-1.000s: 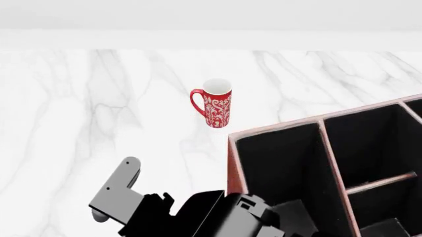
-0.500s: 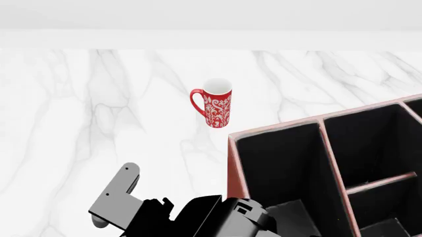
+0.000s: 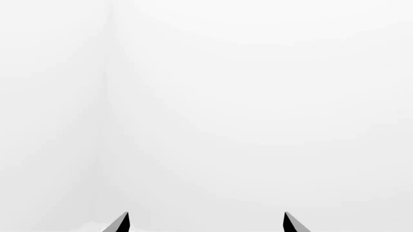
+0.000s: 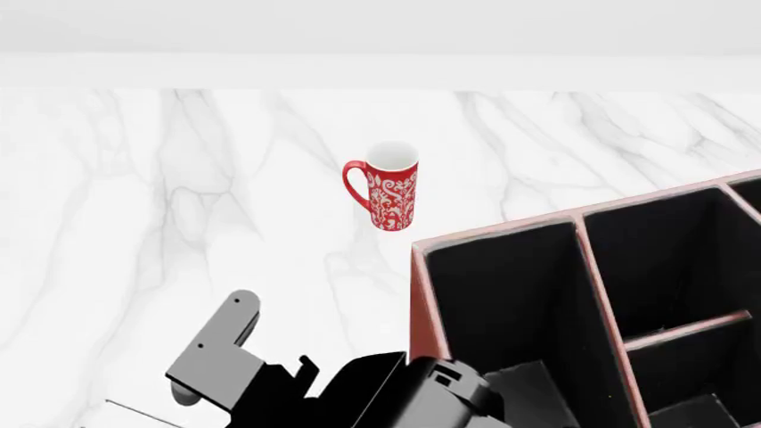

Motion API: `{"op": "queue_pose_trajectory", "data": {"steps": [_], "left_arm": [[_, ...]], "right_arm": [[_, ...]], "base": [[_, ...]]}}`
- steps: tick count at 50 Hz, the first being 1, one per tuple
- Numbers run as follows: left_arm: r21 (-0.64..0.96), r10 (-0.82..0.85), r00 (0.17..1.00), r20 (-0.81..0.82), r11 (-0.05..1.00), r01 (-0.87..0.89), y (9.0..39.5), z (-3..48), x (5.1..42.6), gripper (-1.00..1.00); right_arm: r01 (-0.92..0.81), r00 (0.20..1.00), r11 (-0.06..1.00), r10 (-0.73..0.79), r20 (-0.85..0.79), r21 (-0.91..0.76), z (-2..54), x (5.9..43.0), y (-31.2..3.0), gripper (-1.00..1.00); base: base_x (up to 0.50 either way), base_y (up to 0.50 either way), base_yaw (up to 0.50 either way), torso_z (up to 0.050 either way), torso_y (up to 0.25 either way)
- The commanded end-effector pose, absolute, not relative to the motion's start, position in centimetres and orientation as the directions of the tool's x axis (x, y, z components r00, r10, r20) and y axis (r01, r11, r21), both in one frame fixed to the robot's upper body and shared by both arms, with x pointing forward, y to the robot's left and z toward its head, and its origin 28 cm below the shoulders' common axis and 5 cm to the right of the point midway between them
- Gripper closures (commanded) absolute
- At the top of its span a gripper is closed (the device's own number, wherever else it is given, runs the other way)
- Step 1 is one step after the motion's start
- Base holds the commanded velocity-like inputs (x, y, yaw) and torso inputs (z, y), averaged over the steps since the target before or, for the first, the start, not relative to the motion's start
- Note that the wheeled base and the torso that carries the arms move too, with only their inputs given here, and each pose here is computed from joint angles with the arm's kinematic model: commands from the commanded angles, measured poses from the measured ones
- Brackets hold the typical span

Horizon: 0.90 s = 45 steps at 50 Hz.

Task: Pick up the book and place it in the left compartment of the caddy.

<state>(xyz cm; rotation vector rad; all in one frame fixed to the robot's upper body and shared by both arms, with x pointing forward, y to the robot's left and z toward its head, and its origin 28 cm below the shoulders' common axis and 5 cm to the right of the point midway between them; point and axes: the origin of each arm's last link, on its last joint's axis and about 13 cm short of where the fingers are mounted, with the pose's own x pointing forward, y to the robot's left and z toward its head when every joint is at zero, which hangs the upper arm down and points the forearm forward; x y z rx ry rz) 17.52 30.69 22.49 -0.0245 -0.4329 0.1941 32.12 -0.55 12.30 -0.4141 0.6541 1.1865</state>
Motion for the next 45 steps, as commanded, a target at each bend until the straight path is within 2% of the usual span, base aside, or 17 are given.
{"op": "queue_pose_trajectory", "data": {"steps": [1,5,9,14,16,17,27,31,34,37,39,41,45], "left_arm": [[-0.064,0.191,0.889,0.417,0.981,-0.181,30.7,22.5,17.5,-1.0],[-0.066,0.193,0.889,0.416,0.981,-0.182,30.7,22.5,17.5,-1.0],[-0.065,0.192,0.888,0.417,0.981,-0.181,30.7,22.5,17.5,-1.0],[-0.064,0.194,0.889,0.415,0.981,-0.184,30.7,22.5,17.6,-1.0],[-0.063,0.194,0.888,0.416,0.981,-0.184,30.7,22.5,17.6,-1.0],[-0.062,0.195,0.887,0.418,0.98,-0.187,30.7,22.5,17.6,-1.0],[-0.06,0.195,0.888,0.416,0.98,-0.188,30.7,22.4,17.7,-1.0],[-0.061,0.196,0.89,0.413,0.98,-0.188,30.7,22.4,17.8,-1.0],[-0.06,0.194,0.89,0.413,0.981,-0.186,30.7,22.3,17.7,-1.0],[-0.059,0.193,0.891,0.411,0.981,-0.186,30.6,22.3,17.8,-1.0],[-0.059,0.193,0.891,0.41,0.981,-0.186,30.6,22.3,17.8,-1.0],[-0.058,0.194,0.892,0.409,0.981,-0.186,30.6,22.3,17.9,-1.0],[-0.056,0.194,0.892,0.408,0.981,-0.187,30.6,22.2,17.9,-1.0]], "right_arm": [[-0.942,0.246,0.335,0.747,-0.618,0.031,13.1,31.7,-0.3,1.0],[-0.932,0.255,0.358,0.76,-0.598,0.057,14.0,31.2,-0.3,1.0],[-0.919,0.321,0.394,0.743,-0.587,-0.003,14.9,31.0,-0.4,1.0],[-0.904,0.359,0.427,0.725,-0.588,-0.026,15.4,30.9,-0.7,1.0],[-0.894,0.388,0.447,0.725,-0.569,-0.04,15.9,30.8,-0.9,1.0],[-0.886,0.439,0.442,0.701,-0.562,-0.142,16.1,30.7,-1.0,1.0],[-0.863,0.474,0.492,0.713,-0.517,-0.113,17.3,30.3,-1.6,1.0],[-0.827,0.522,0.552,0.685,-0.508,-0.106,17.7,30.4,-1.7,1.0],[-0.835,0.522,0.533,0.694,-0.495,-0.133,18.3,30.0,-1.9,1.0],[-0.796,0.595,0.565,0.667,-0.448,-0.217,19.0,29.9,-2.1,1.0],[-0.812,0.568,0.559,0.692,-0.446,-0.167,19.4,29.7,-2.2,1.0],[-0.794,0.603,0.559,0.68,-0.416,-0.237,19.7,29.6,-2.3,1.0],[-0.8,0.595,0.552,0.684,-0.421,-0.234,19.8,29.3,-2.4,1.0]], "base": [[0.0,0.0,0.0,0.0,0.0],[0.0,0.0,0.0,0.0,0.0],[0.0,0.0,0.0,0.0,0.002],[0.0,0.0,0.0,0.0,0.0],[0.0,0.0,0.0,0.0,0.0],[0.0,0.0,0.0,0.0,0.0],[0.0,0.0,0.0,0.0,0.001],[0.0,0.0,0.0,0.0,0.0],[0.0,0.0,0.0,0.0,0.003],[0.0,0.0,0.0,0.0,0.0],[0.0,0.0,0.0,0.0,0.0],[0.0,0.0,0.0,0.0,0.0],[0.0,0.0,0.0,0.0,0.003]]}}
